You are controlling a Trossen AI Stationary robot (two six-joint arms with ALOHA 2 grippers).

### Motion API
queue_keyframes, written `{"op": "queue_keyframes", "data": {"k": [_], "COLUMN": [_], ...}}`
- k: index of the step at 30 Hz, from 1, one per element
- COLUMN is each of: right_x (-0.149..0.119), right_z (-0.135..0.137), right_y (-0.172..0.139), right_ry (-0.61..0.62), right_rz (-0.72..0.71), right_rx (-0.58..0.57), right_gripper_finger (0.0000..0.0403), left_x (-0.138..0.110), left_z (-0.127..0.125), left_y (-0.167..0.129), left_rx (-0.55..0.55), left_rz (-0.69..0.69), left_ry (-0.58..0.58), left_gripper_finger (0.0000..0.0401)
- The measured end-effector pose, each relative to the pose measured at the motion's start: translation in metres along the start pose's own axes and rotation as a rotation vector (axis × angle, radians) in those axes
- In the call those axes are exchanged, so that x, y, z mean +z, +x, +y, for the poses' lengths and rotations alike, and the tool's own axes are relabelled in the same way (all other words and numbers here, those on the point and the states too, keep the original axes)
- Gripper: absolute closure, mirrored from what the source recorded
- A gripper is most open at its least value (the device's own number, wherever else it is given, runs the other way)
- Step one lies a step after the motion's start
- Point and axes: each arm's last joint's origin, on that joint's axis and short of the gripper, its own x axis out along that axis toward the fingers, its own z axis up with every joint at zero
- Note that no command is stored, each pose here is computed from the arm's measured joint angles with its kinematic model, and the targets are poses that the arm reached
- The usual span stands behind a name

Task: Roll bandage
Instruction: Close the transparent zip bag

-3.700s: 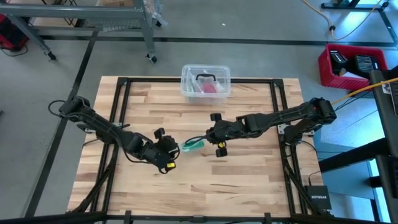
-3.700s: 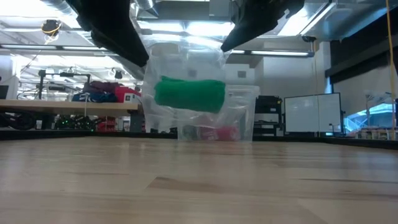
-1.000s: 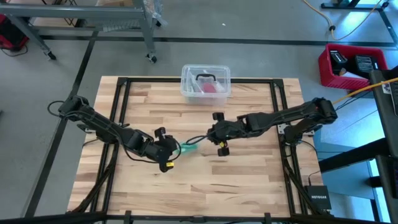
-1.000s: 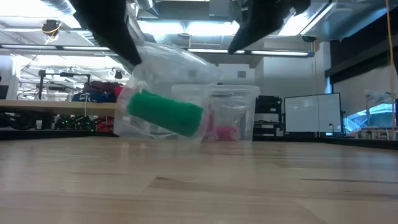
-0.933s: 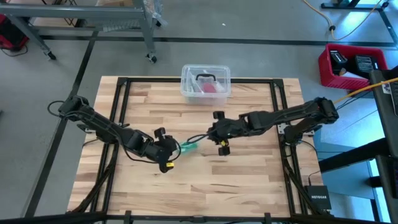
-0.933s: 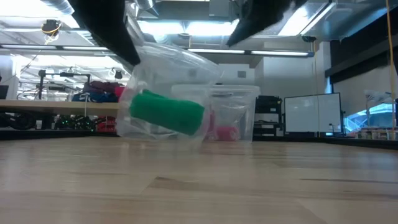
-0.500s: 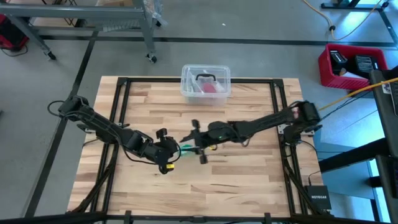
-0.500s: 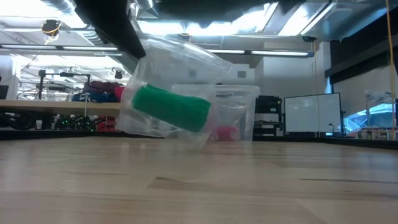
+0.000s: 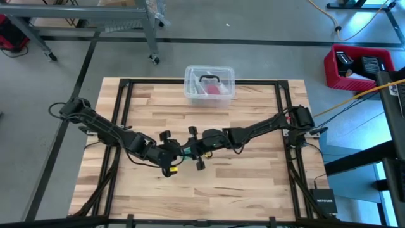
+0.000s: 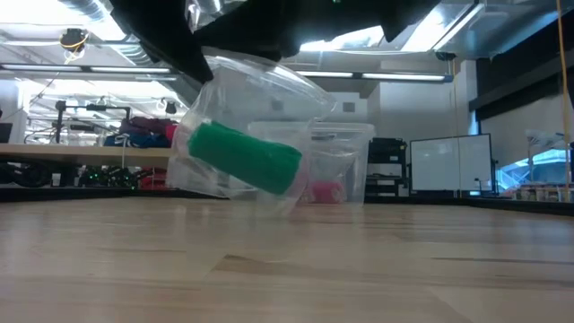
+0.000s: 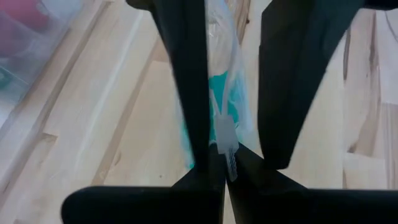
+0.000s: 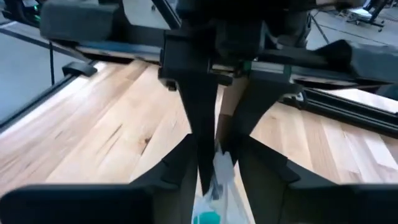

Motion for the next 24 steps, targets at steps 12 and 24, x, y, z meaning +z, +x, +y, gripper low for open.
{"op": "queue_keyframes", "data": {"k": [12, 24], "right_x": [-0.0042, -0.0050], "right_z": [0.0006, 0.0007], "right_y": [-0.0002, -0.0018], "right_ry": [-0.008, -0.008], "right_rz": [0.046, 0.078], "right_rx": [-0.001, -0.012], "right_gripper_finger": [0.0345, 0.0363], "left_x": [-0.0001, -0.0008], "left_z": [0.0000, 0.0000], "left_y": [0.0000, 0.0000], "left_rx": [0.000, 0.003], "left_rz": [0.001, 0.006], "left_ry": [0.010, -0.002], "left_gripper_finger": [0.0401, 0.0401]}}
